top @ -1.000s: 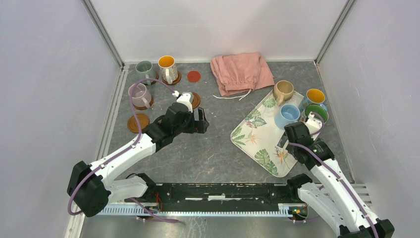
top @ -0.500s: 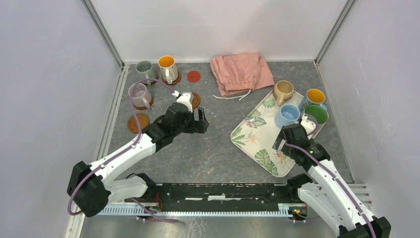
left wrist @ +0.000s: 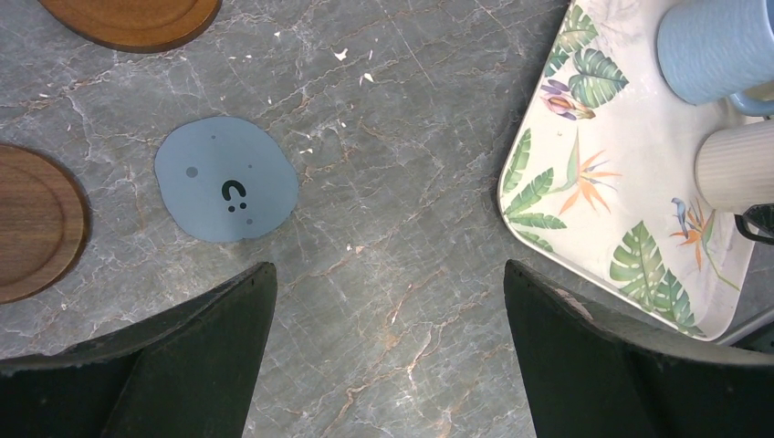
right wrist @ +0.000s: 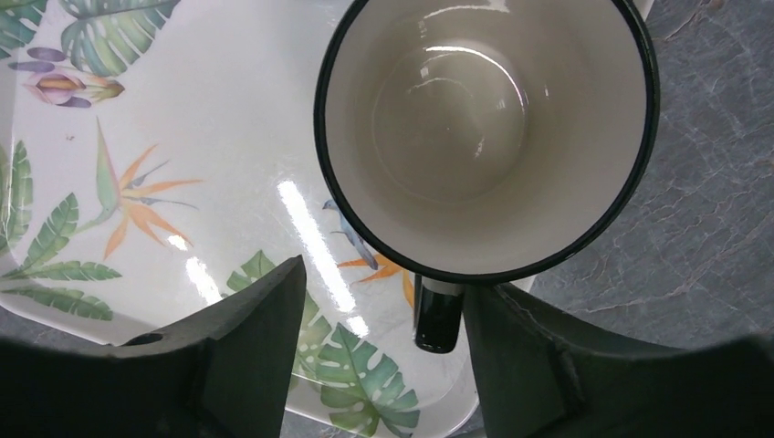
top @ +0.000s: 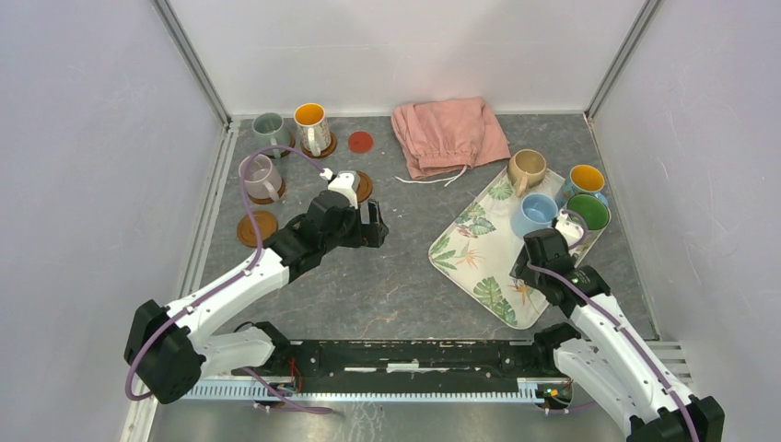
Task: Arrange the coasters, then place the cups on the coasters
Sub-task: Pick up the cup from the tray.
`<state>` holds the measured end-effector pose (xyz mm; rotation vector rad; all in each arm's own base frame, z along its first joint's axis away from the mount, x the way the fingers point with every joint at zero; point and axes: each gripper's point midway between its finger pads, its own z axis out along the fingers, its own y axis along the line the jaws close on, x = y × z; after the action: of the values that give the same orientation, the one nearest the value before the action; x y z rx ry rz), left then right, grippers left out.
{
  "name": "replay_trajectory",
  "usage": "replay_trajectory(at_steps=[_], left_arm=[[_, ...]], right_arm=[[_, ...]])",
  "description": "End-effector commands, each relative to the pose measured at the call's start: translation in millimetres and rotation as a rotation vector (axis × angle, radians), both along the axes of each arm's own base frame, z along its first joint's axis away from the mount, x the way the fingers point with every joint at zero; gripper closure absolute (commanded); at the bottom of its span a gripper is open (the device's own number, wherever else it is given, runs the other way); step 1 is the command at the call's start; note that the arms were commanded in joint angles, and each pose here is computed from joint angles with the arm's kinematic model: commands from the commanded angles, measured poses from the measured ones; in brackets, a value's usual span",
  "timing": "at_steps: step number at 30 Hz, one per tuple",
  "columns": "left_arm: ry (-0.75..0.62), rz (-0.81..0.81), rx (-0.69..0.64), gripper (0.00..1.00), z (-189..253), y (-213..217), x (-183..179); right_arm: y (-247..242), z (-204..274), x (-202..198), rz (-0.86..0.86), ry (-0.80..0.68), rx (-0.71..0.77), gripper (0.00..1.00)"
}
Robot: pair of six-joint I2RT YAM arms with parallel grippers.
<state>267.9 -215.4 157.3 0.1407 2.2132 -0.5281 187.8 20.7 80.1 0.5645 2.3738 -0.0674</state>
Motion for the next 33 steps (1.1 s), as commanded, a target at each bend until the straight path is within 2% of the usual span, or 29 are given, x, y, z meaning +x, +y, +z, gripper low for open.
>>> replay_trajectory(at_steps=[1,3,10,21,33], left_arm=[[-0.075,-0.012,-0.032,0.00,23,-3,6],[-0.076,-0.012,-0.032,0.00,23,-3,6],[-0.080,-0.010,-0.035,0.00,25,-2,6],[-0.084,-0.009,-0.038,0.00,26,-2,5],[-0.090,-0.007,-0.043,0.00,28,-1,5]], right_arm=[[3,-2,8,0.006,-0.035,0.017,0.35],[4,-4,7,0.009,-0.031,0.021,0.39],[-1,-6,3,-0.010,-0.021,0.002,0.46],[-2,-8,1,-0.005,-0.004,-0.006,0.65],[20,-9,4,0.147,0.023,0.037,0.89]])
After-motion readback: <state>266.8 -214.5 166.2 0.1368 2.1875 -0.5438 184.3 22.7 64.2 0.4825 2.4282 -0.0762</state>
